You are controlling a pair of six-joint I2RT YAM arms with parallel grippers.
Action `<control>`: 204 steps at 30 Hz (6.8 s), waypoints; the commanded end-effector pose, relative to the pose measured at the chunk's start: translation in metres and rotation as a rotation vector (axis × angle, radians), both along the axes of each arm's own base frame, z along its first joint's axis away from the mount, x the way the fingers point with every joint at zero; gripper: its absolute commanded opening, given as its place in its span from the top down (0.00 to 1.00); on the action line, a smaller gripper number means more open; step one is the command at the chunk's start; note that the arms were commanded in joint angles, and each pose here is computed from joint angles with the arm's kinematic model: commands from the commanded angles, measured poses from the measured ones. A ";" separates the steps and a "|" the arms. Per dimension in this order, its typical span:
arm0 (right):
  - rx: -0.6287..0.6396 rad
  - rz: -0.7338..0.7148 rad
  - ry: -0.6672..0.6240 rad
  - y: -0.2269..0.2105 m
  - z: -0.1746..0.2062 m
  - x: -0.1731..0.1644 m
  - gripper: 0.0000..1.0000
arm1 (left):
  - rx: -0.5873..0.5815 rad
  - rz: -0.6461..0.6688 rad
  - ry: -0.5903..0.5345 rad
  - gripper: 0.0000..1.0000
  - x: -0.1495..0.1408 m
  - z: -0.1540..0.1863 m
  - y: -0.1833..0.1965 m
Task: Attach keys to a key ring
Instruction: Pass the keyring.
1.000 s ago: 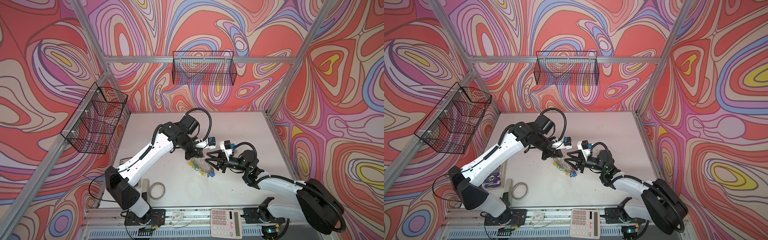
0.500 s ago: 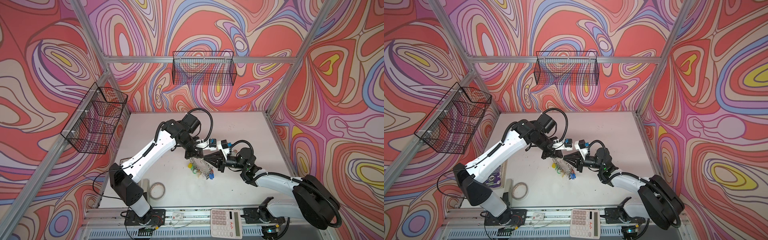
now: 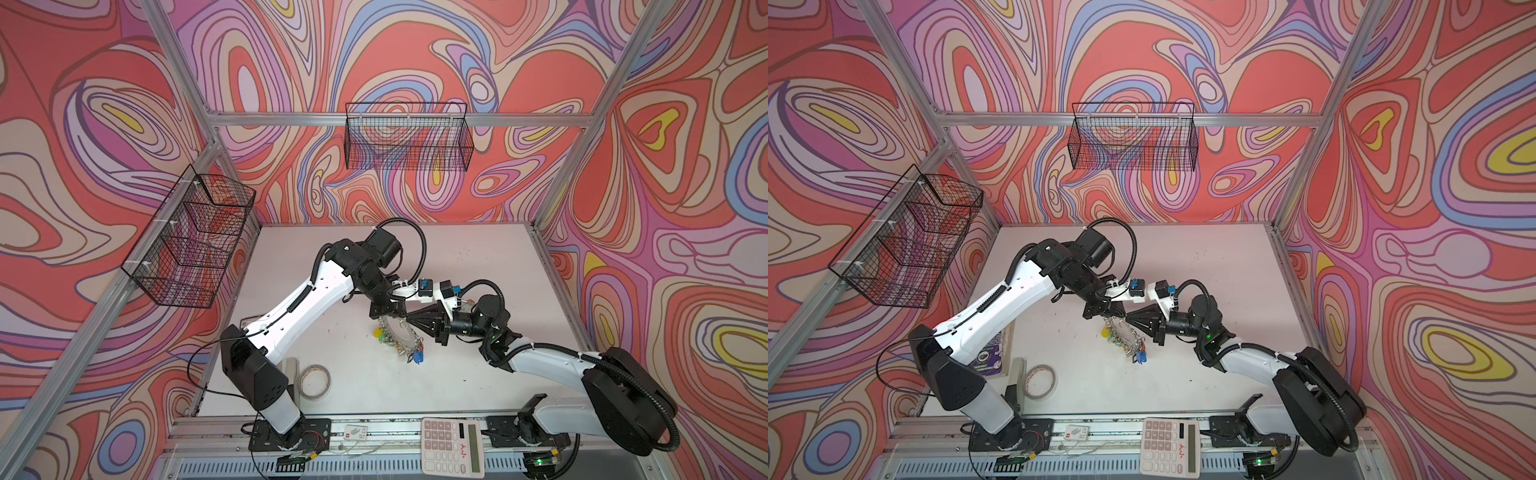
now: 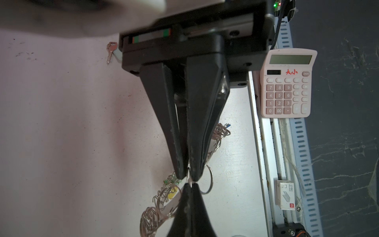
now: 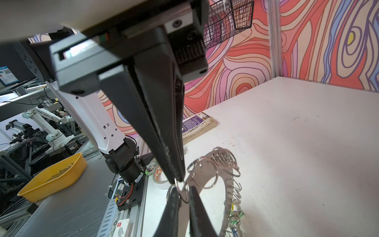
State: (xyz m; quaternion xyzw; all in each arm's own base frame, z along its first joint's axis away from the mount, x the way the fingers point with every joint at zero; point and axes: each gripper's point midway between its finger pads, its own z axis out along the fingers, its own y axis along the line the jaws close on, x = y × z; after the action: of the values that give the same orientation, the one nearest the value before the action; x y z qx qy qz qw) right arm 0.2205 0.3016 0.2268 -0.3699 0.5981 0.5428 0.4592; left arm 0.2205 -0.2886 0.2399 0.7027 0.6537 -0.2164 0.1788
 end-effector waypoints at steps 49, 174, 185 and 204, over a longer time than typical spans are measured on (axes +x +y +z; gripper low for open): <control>0.036 -0.037 -0.014 0.011 0.019 0.008 1.00 | -0.652 0.434 0.079 0.70 0.022 0.036 0.018; 0.227 -0.002 0.181 -0.034 0.068 0.039 0.50 | -1.205 0.495 -0.058 1.00 0.033 0.063 -0.004; 0.281 0.134 0.201 -0.029 0.078 0.037 0.72 | -1.300 0.486 -0.051 1.00 0.031 0.056 -0.005; 0.235 0.074 0.217 -0.029 0.057 0.049 0.68 | -1.317 0.414 -0.030 1.00 0.022 0.062 -0.010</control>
State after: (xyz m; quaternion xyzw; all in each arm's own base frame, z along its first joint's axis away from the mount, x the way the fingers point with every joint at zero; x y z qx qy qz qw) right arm 0.2670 0.2743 0.2844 -0.2744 0.5646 0.6660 0.4029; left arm 0.2541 -0.3004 0.2626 0.2993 0.5705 -0.5030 0.5761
